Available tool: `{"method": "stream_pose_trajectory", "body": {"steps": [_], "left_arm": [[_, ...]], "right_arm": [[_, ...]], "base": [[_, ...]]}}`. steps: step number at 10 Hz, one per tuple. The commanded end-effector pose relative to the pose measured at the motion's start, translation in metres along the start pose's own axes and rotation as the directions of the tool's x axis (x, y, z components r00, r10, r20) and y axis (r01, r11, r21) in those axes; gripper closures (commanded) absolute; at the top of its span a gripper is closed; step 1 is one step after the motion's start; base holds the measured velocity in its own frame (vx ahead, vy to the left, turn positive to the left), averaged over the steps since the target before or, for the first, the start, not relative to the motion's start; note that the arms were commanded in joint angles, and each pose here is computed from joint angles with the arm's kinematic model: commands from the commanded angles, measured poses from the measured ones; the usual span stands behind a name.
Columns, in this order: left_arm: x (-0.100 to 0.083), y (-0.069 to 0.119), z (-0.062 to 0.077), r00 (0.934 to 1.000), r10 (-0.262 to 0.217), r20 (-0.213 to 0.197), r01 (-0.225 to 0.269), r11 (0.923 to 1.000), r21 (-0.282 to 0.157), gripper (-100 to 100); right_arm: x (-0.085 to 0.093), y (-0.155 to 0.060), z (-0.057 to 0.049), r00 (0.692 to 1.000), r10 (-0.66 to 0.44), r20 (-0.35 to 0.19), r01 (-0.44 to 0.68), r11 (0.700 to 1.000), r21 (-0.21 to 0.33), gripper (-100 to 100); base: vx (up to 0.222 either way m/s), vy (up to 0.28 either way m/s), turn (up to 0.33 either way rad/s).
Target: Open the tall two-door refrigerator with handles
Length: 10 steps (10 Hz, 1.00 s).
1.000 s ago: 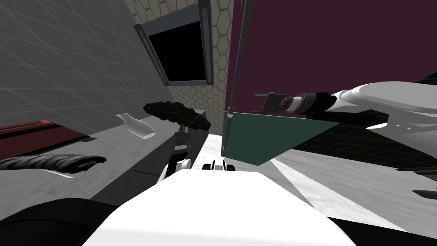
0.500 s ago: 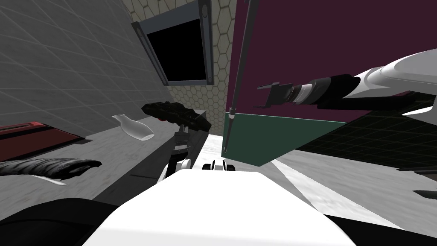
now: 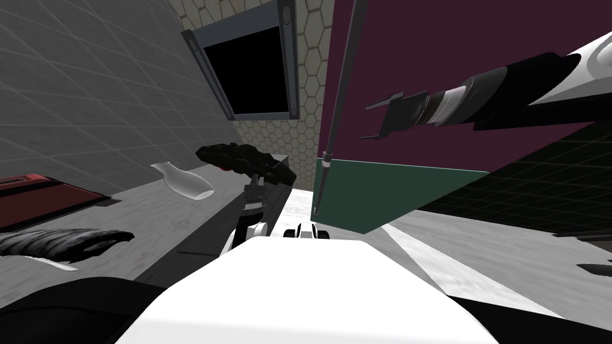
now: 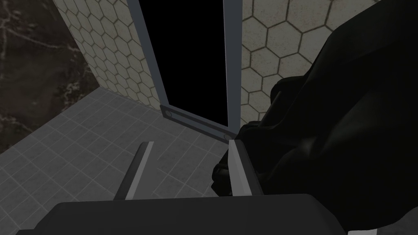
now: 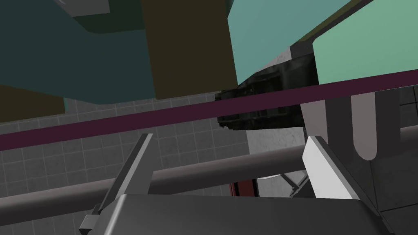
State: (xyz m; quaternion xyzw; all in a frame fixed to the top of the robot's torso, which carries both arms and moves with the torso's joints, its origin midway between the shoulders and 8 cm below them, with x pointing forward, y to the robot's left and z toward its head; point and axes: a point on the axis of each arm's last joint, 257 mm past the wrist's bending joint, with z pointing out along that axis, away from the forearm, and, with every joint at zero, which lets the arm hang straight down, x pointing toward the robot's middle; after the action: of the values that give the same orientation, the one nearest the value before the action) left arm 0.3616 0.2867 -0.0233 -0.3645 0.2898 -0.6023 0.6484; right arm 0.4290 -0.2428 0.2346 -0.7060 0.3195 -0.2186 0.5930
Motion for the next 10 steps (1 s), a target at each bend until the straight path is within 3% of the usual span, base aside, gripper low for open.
{"method": "stream_pose_trajectory", "body": {"steps": [1,2,3,4,5,7,8,9,10], "left_arm": [[0.000,0.000,0.000,1.0000,0.000,0.000,0.000,1.0000,0.000,0],[0.000,0.000,0.000,1.0000,0.000,0.000,0.000,1.0000,0.000,0],[0.000,0.000,0.000,1.0000,0.000,0.000,0.000,1.0000,0.000,0],[0.000,0.000,0.000,1.0000,0.000,0.000,0.000,1.0000,0.000,0],[0.000,0.000,0.000,1.0000,0.000,0.000,0.000,1.0000,0.000,0],[0.000,0.000,0.000,1.0000,0.000,0.000,0.000,1.0000,0.000,0],[0.000,0.000,0.000,1.0000,0.000,0.000,0.000,1.0000,0.000,0],[0.000,0.000,0.000,1.0000,0.000,0.000,0.000,1.0000,0.000,0],[0.000,0.000,0.000,1.0000,0.000,0.000,0.000,1.0000,0.000,0]], "right_arm": [[-0.004,-0.029,-0.005,0.995,-0.086,-0.050,0.086,0.996,-0.004,-100],[-0.005,-0.030,-0.004,0.994,-0.093,-0.052,0.092,0.996,-0.010,-100],[-0.005,-0.053,-0.012,0.987,-0.137,-0.083,0.138,0.990,0.014,-100],[-0.010,-0.055,-0.009,0.981,-0.168,-0.095,0.167,0.986,-0.015,-100],[-0.014,-0.079,-0.017,0.968,-0.215,-0.128,0.217,0.976,0.002,-100],[-0.018,-0.081,-0.015,0.962,-0.238,-0.135,0.238,0.971,-0.020,-100],[-0.025,-0.105,-0.021,0.941,-0.293,-0.170,0.295,0.955,-0.015,-100],[-0.027,-0.106,-0.020,0.937,-0.303,-0.173,0.303,0.953,-0.024,-100],[-0.036,-0.129,-0.027,0.913,-0.352,-0.206,0.356,0.934,-0.019,-100]], "base": [[0.038,0.024,-0.020],[0.019,0.015,-0.011],[0.028,0.023,-0.022],[0.036,0.027,-0.014],[0.048,0.032,-0.043],[0.026,0.021,-0.012],[0.021,0.025,-0.020],[0.029,0.026,-0.019],[0.034,0.029,-0.035]]}}
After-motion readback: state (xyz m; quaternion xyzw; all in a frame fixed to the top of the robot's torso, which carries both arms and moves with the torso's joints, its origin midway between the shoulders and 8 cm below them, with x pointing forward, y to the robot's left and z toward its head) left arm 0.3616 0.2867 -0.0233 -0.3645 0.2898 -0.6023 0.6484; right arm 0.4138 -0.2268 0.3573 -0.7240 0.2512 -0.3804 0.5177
